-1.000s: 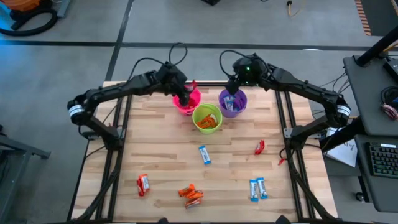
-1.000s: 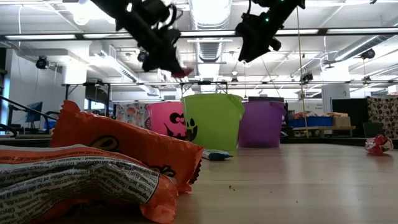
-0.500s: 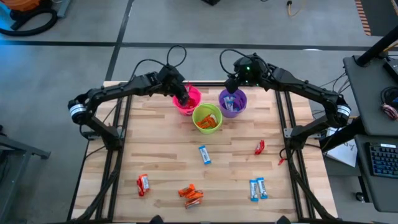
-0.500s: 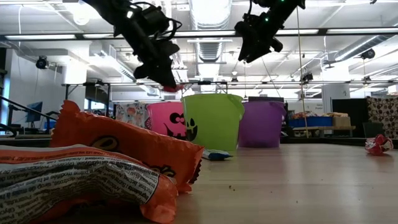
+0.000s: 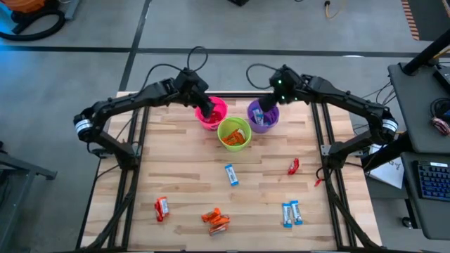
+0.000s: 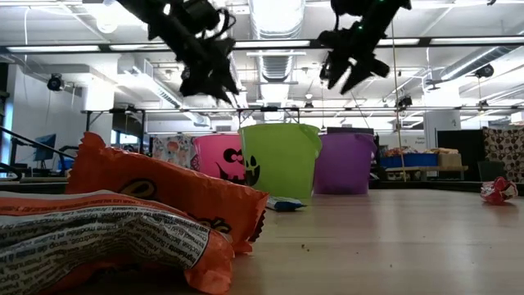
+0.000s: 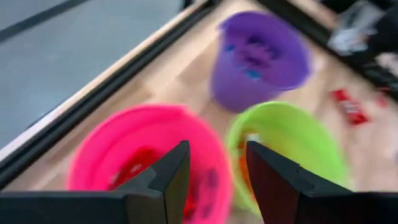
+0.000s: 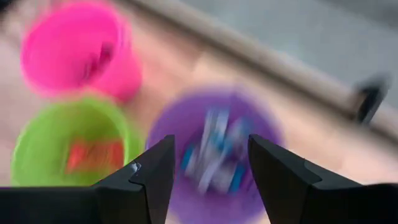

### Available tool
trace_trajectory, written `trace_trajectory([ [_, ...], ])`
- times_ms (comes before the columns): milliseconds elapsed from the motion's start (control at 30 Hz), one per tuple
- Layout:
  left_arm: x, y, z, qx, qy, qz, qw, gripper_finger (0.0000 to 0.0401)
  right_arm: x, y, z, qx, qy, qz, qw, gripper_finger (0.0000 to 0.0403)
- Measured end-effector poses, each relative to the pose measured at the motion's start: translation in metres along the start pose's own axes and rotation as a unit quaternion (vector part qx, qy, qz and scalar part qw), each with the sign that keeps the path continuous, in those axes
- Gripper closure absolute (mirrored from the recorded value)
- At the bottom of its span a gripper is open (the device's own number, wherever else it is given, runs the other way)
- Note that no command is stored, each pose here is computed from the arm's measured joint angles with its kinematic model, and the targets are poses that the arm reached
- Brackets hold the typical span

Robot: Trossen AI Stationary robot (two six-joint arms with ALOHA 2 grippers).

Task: Sort candy
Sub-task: Put the red candy into the pink bin

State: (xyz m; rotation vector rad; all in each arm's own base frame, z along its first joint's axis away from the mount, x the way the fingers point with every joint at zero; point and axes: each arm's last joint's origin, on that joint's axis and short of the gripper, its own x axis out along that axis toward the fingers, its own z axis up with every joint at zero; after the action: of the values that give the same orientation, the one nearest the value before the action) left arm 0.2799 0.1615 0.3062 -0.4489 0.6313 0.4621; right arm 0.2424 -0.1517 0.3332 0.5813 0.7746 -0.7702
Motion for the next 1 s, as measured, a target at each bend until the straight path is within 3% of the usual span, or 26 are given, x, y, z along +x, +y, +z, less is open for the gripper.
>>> trace_trajectory([
  [200, -0.02, -0.03, 0.02, 0.032, -0.047, -0.047, 0.997, 0.0266, 0.001, 0.007, -0.039, 0.073, 0.162, -0.007, 0.984, 0.0211],
  [300, -0.025, -0.045, 0.023, 0.04, -0.054, -0.064, 0.996, 0.0267, -0.001, 0.021, -0.06, 0.072, 0.207, -0.023, 0.975, 0.0211],
  [633, -0.026, -0.094, 0.0, 0.014, 0.0, -0.114, 0.993, 0.0267, -0.001, 0.067, -0.134, 0.034, 0.255, -0.049, 0.965, 0.0211],
  [1000, -0.037, -0.143, -0.027, 0.03, 0.009, -0.107, 0.994, 0.0267, -0.004, 0.06, -0.216, 0.082, 0.27, -0.106, 0.953, 0.0211],
])
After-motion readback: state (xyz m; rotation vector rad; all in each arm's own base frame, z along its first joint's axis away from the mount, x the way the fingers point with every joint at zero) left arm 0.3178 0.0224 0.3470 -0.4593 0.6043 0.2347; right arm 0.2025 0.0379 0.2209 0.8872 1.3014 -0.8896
